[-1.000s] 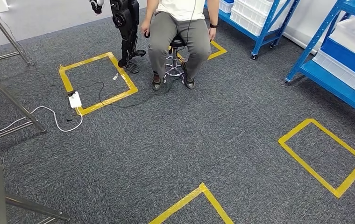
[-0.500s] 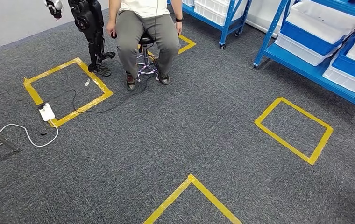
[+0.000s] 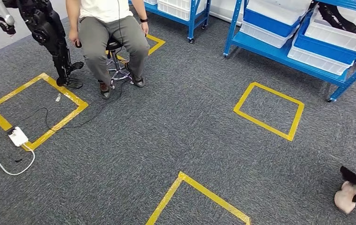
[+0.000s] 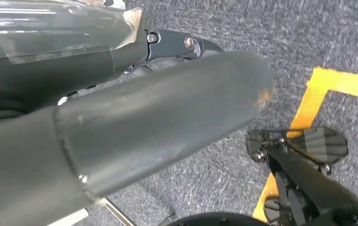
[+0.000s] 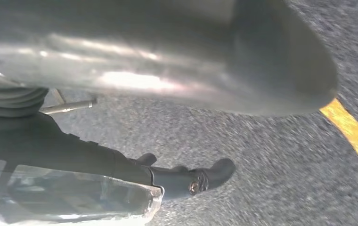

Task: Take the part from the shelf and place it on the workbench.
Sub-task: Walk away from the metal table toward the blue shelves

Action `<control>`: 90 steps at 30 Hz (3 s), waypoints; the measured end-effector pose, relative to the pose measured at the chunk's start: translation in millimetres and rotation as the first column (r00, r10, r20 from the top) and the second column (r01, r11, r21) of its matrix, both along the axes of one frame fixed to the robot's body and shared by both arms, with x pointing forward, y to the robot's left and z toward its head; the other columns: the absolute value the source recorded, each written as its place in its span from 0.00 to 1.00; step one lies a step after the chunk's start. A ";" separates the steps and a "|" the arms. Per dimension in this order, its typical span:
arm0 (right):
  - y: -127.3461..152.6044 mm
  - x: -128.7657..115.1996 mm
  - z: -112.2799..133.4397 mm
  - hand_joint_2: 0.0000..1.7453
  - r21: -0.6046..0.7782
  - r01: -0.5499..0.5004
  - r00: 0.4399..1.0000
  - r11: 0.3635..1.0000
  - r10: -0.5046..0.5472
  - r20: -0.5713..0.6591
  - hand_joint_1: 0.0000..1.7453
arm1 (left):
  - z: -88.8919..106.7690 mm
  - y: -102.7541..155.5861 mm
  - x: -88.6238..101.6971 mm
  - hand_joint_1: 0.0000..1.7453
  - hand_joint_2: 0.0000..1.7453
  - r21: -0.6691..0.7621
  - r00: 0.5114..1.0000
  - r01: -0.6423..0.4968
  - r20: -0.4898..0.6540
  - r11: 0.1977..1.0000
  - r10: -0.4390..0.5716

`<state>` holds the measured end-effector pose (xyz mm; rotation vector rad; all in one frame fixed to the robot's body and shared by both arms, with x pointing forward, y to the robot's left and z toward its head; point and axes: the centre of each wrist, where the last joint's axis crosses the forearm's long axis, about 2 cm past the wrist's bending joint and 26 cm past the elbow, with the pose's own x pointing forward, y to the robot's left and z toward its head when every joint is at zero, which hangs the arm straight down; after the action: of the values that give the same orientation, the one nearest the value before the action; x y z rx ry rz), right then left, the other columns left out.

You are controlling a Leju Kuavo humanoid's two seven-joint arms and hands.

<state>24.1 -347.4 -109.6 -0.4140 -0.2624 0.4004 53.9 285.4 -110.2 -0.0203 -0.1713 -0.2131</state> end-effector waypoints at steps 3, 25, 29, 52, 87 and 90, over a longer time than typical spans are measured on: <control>0.2 1.6 0.1 0.00 0.000 -0.001 1.000 1.000 0.001 0.003 0.00 | -0.1 0.1 -0.9 0.00 0.00 0.000 1.000 0.000 -0.002 1.000 0.000; 1.8 1.8 -0.1 0.00 0.011 0.003 1.000 1.000 -0.003 -0.001 0.00 | 0.1 -0.1 0.7 0.00 0.00 0.005 1.000 0.012 0.003 1.000 -0.012; 3.0 0.7 -0.3 0.00 0.014 0.005 1.000 1.000 -0.005 -0.002 0.00 | 0.4 1.5 2.9 0.00 0.00 0.011 1.000 0.016 0.008 1.000 -0.016; 2.1 0.9 -0.1 1.00 -0.011 0.012 1.000 1.000 -0.012 -0.017 0.00 | 1.1 0.0 7.5 0.00 0.00 0.010 0.999 0.034 0.018 0.999 -0.034; 3.2 1.0 -0.2 1.00 -0.008 0.010 1.000 1.000 -0.010 -0.012 0.00 | 1.5 5.8 10.8 0.00 0.00 0.060 0.990 0.009 0.142 0.998 -0.017; 3.2 -0.5 -0.3 1.00 -0.009 0.010 1.000 1.000 -0.010 -0.015 0.00 | 1.6 6.7 11.0 0.00 0.00 0.073 0.989 0.005 0.148 0.997 -0.016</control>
<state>23.6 -344.2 -109.9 -0.4208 -0.2439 0.3946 64.9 292.2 -108.6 0.0666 -0.3117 -0.2313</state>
